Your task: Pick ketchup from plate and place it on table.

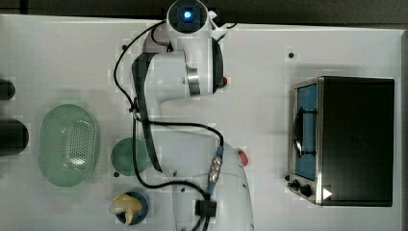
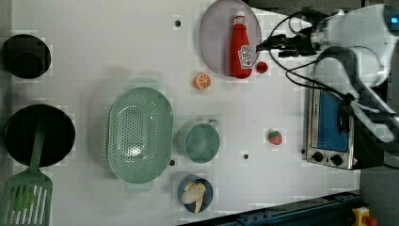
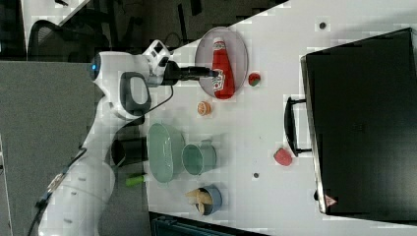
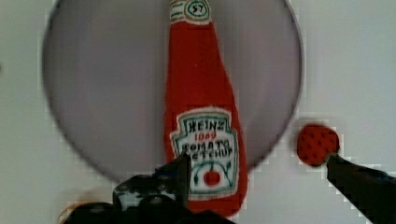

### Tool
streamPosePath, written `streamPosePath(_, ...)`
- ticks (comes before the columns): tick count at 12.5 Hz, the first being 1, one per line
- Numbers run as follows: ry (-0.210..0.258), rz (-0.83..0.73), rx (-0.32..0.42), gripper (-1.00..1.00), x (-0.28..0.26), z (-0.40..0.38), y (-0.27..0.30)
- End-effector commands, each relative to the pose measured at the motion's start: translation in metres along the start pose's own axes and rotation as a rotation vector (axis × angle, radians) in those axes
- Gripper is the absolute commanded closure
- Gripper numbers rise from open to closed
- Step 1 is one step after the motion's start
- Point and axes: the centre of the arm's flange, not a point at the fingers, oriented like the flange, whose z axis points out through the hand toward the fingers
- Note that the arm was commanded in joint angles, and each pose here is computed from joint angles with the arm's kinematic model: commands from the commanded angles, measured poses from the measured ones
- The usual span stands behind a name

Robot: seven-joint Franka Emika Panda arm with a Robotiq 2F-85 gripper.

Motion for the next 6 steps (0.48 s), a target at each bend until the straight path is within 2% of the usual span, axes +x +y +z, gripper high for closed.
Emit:
streamPosePath(1, 0.038, -0.079, 0.010, -1.00, 0.012, 0.022, -0.016)
streamPosePath(4, 0.057, -0.079, 0.028, -1.00, 0.018, 0.056, -0.020)
streamPosePath(6, 0.052, -0.086, 0.022, -1.00, 0.021, 0.072, -0.021)
